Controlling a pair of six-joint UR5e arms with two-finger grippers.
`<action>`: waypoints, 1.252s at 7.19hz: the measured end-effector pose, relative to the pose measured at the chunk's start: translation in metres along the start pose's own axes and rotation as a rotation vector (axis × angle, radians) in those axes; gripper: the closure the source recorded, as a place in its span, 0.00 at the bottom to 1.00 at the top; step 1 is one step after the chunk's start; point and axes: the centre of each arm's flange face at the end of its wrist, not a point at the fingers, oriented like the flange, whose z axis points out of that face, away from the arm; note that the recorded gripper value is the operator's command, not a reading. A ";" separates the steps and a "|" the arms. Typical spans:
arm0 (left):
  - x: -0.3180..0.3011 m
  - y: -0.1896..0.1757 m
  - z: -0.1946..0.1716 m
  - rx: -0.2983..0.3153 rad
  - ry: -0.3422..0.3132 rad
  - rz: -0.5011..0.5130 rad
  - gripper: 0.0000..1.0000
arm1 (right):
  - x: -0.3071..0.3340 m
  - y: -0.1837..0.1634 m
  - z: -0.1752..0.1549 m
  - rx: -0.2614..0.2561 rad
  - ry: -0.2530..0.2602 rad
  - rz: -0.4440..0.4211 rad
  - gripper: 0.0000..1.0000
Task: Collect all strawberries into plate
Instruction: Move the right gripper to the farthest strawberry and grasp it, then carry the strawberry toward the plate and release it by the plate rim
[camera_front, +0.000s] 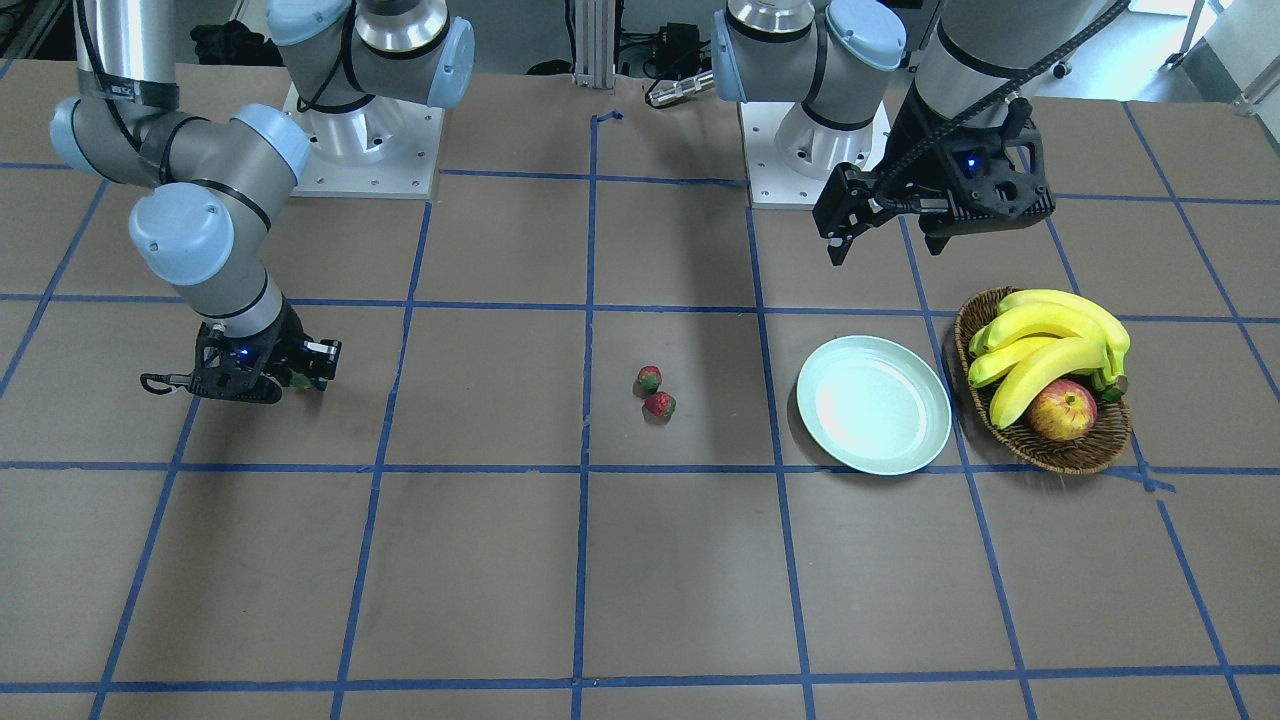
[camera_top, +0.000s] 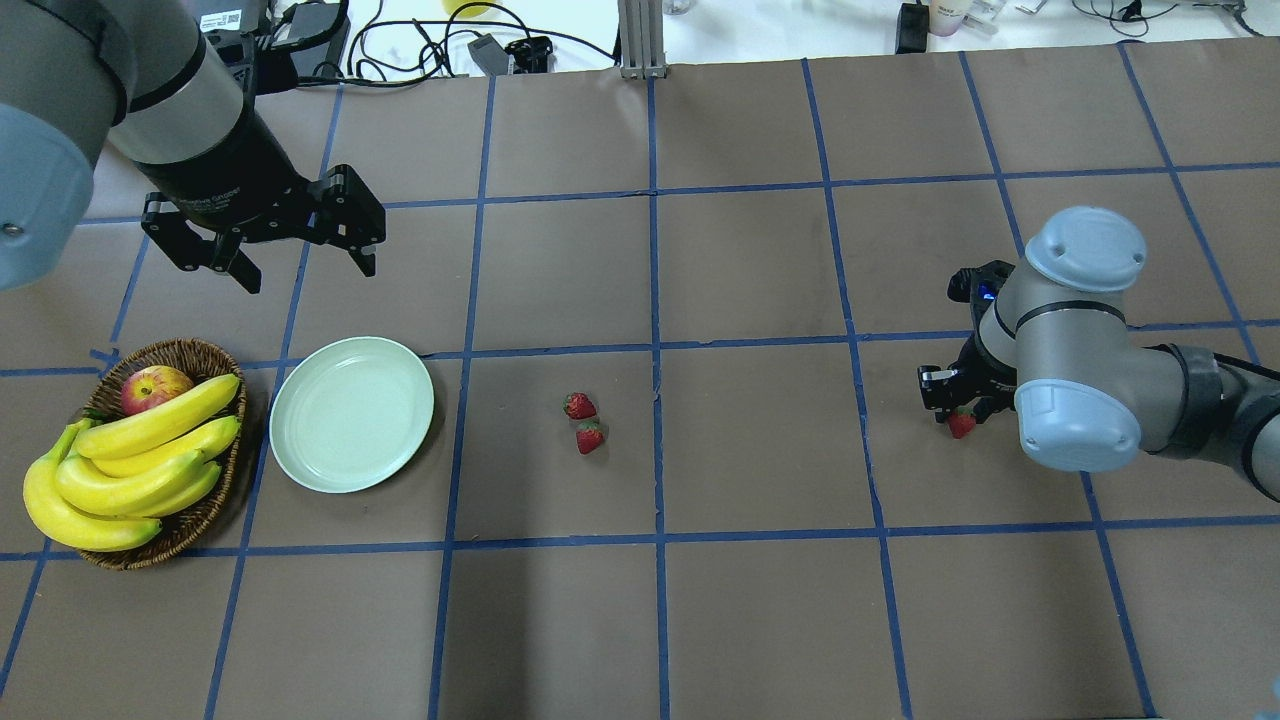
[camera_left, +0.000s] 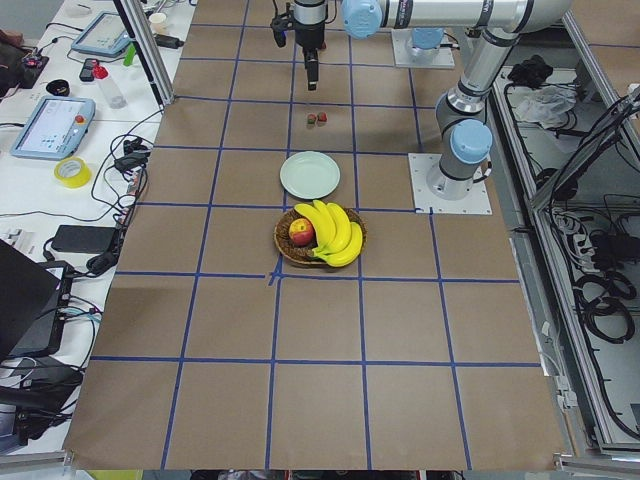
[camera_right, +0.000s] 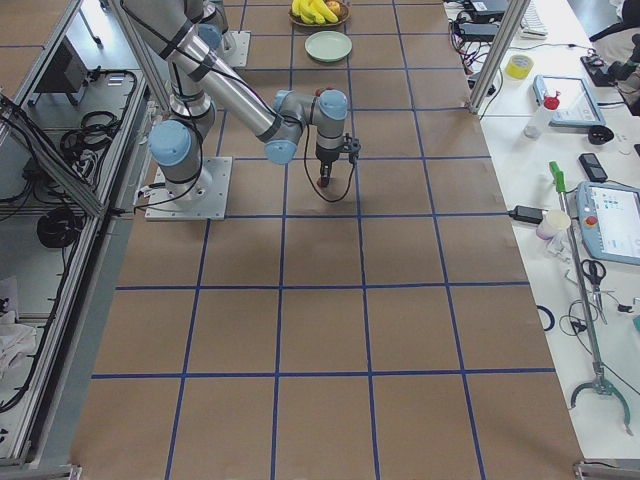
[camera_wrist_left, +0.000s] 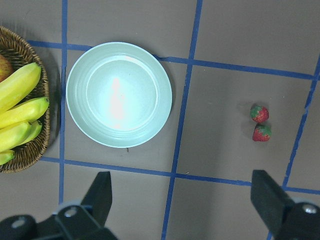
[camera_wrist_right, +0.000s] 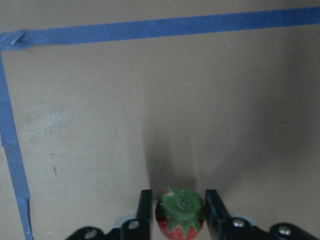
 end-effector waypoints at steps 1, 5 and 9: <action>0.000 0.000 0.000 -0.001 -0.001 -0.004 0.00 | 0.000 0.000 0.000 -0.001 0.000 -0.003 0.99; 0.000 -0.002 0.004 -0.007 -0.001 -0.008 0.00 | -0.033 -0.012 -0.022 0.032 -0.016 -0.028 0.99; 0.001 -0.002 0.003 -0.005 0.002 -0.012 0.00 | -0.204 -0.012 -0.047 0.034 -0.177 0.133 0.99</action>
